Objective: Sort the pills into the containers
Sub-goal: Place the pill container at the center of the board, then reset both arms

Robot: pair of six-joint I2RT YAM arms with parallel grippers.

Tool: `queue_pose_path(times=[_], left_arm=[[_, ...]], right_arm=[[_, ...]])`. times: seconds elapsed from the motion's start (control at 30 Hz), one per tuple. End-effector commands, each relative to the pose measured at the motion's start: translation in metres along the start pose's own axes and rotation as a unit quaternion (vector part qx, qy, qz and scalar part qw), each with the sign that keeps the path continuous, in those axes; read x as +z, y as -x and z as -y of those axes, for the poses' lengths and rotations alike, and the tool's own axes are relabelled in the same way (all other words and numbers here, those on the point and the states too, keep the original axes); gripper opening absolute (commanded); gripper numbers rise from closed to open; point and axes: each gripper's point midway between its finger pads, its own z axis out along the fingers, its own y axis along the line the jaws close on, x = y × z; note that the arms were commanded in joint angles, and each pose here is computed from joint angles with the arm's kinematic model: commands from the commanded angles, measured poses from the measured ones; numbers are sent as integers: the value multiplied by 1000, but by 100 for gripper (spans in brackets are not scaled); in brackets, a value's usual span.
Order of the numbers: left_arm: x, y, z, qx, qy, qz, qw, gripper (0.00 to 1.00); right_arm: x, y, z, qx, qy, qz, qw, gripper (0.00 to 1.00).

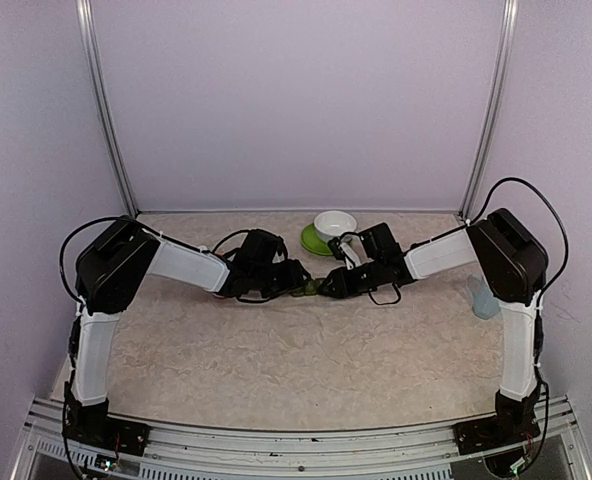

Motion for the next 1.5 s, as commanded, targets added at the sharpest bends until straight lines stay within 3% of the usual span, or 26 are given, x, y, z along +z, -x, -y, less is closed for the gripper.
queue_pose_path(times=[0.0,0.2,0.37,0.63,0.77,1.0,1.13,1.3,1.47], left_arm=[[10,-2,7,16,-3,-10,1000,60],[16,0,8,19,0,-11,1000,61],[10,5,4,15,8,-5,1000,67],[-32,36,10,21,12,41,999,87],[-60,58,25,46,9,72,996,98],[-118,104,63,106,9,131,986,99],[-175,135,80,146,30,185,971,99],[-244,153,67,170,74,231,955,99],[-298,157,29,150,99,257,949,99]], right_arm=[[-14,12,-3,-2,-2,20,1000,38],[-14,9,-2,-1,-2,16,1000,39],[-18,9,0,0,-8,18,1000,46],[-47,19,0,-5,-25,36,999,74],[-73,26,-5,-18,-40,56,997,99],[-128,42,-8,-29,-84,94,992,100],[-166,54,-12,-43,-125,123,984,100],[-226,62,5,-58,-243,159,955,100],[-277,56,18,-59,-322,188,926,100]])
